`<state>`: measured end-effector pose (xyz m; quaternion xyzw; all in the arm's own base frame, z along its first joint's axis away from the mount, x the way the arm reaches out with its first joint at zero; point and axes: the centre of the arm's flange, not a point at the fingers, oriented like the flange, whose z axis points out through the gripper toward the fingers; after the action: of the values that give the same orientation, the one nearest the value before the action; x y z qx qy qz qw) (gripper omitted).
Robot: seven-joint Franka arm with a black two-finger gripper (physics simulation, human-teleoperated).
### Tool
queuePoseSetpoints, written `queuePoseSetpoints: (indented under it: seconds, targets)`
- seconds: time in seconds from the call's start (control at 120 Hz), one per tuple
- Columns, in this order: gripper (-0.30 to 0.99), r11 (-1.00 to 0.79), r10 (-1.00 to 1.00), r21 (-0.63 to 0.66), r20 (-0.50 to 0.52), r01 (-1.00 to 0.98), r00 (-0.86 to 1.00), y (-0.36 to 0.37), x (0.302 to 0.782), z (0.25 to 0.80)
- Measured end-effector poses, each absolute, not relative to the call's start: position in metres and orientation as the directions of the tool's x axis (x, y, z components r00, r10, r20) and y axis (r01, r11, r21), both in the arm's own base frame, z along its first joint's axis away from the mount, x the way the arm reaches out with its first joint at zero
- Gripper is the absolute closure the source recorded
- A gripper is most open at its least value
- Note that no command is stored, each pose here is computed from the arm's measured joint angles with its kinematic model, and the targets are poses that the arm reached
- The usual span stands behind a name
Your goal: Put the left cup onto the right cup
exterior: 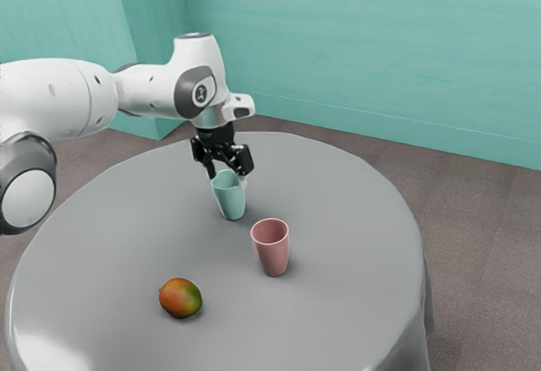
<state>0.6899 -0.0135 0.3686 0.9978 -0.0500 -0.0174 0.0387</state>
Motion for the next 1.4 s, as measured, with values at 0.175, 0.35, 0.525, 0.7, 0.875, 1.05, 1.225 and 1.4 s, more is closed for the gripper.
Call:
queuePoseSetpoints:
  seconds: [0.175, 0.35, 0.525, 0.7, 0.875, 1.05, 1.225, 1.4]
  targets:
    - [0.0, -0.992, -0.107, 0.071, -0.003, -0.107, 0.994, -0.019, 0.701, 0.362]
    - [0.0, -0.992, -0.108, 0.061, 0.013, -0.108, 0.994, -0.02, 0.711, 0.353]
    - [0.0, -0.993, -0.104, 0.053, 0.018, -0.105, 0.994, -0.019, 0.717, 0.336]
    - [0.0, -0.994, -0.1, 0.044, 0.034, -0.101, 0.994, -0.017, 0.723, 0.326]
    - [0.0, -0.994, -0.096, 0.041, 0.03, -0.097, 0.995, -0.015, 0.725, 0.314]
    - [0.07, -0.995, -0.09, 0.037, 0.023, -0.09, 0.996, -0.012, 0.725, 0.306]
    - [0.41, -0.995, -0.087, 0.038, 0.021, -0.088, 0.996, -0.012, 0.726, 0.303]
    - [0.65, -0.996, -0.083, 0.038, 0.021, -0.084, 0.996, -0.012, 0.725, 0.302]
